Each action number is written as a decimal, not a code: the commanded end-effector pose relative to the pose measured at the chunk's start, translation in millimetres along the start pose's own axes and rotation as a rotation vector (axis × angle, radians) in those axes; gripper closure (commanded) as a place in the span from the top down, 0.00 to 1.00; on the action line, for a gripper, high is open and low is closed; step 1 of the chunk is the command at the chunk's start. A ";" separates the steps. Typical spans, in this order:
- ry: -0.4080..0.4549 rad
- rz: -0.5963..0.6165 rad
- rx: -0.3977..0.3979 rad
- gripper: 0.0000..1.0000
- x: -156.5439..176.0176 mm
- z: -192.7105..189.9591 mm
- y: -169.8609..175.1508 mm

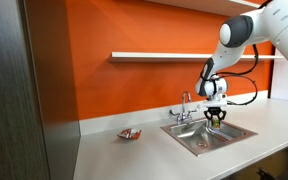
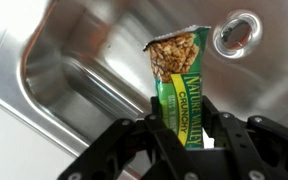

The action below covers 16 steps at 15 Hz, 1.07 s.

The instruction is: Move the chocolate bar from the sink to the left counter

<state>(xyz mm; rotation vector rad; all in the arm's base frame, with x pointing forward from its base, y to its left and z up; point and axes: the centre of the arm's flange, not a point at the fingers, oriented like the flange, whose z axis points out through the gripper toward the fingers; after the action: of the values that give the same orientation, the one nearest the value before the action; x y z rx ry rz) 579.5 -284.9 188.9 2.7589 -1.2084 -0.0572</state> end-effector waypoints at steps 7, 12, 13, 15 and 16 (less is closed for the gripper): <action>0.042 -0.170 -0.027 0.16 -74.0 -63.6 -20.7; 0.086 -0.315 -0.065 0.16 -120.8 -83.0 -44.2; 0.095 -0.347 -0.069 0.16 -127.5 -85.2 -49.9; 0.121 -0.415 -0.079 0.16 -145.6 -93.4 -64.2; 0.132 -0.449 -0.083 0.16 -154.0 -97.3 -71.7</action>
<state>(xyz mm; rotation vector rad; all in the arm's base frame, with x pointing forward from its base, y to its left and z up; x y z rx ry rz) 550.9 -146.2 255.0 2.8455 -0.6302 -0.0218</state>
